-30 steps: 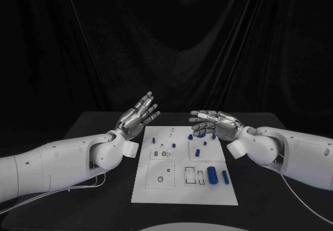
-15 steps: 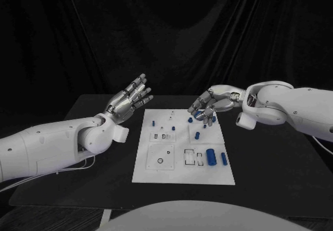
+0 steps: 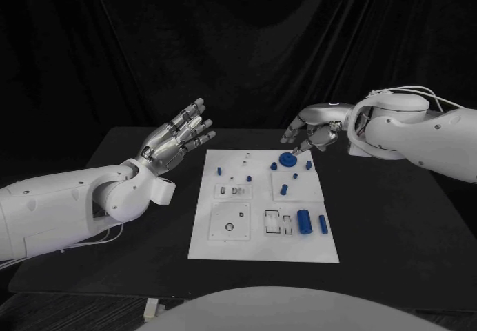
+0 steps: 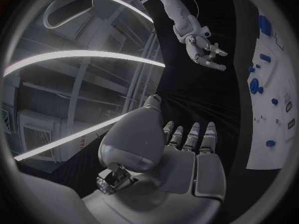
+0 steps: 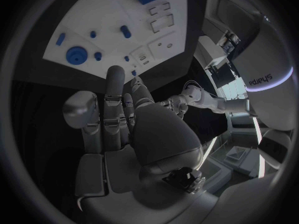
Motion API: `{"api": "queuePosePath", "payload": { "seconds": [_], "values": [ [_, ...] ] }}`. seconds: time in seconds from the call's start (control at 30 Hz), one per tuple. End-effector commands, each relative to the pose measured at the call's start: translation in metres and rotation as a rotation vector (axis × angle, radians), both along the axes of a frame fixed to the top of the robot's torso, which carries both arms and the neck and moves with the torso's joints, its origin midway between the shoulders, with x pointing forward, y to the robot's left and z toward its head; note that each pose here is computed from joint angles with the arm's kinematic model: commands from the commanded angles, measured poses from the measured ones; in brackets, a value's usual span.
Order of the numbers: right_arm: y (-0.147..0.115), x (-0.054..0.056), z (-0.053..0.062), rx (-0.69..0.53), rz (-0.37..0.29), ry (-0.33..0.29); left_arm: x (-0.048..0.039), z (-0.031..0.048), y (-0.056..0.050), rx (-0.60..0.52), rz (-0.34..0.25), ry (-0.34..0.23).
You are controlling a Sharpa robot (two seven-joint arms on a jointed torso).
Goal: Assemble the parts on the task board
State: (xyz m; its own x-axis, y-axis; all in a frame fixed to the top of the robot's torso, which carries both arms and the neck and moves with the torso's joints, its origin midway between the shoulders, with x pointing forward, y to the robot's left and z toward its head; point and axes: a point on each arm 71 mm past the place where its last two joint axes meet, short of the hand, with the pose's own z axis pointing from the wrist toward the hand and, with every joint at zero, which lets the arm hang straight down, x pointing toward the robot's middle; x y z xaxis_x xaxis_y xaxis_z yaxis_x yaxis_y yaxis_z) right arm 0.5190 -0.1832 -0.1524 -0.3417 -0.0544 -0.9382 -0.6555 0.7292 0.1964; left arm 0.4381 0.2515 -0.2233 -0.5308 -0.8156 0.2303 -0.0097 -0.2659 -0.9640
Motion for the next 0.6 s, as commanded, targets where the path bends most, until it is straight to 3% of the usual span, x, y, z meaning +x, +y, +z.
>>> {"api": "queuePosePath", "payload": {
  "seconds": [0.03, 0.17, 0.3, 0.6],
  "values": [
    [0.002, 0.006, 0.011, -0.087, 0.016, -0.275, -0.0003, 0.0098, 0.0, -0.033, 0.005, -0.102],
    [0.007, 0.011, 0.012, -0.105, 0.031, -0.333, 0.0015, 0.0101, 0.003, -0.03, 0.003, -0.101],
    [0.011, 0.015, 0.007, -0.118, 0.038, -0.342, 0.0036, 0.0096, 0.006, -0.025, 0.005, -0.101],
    [0.016, 0.017, -0.019, -0.125, 0.053, -0.319, 0.0085, 0.0075, 0.004, -0.03, -0.017, -0.094]
  ]
}}
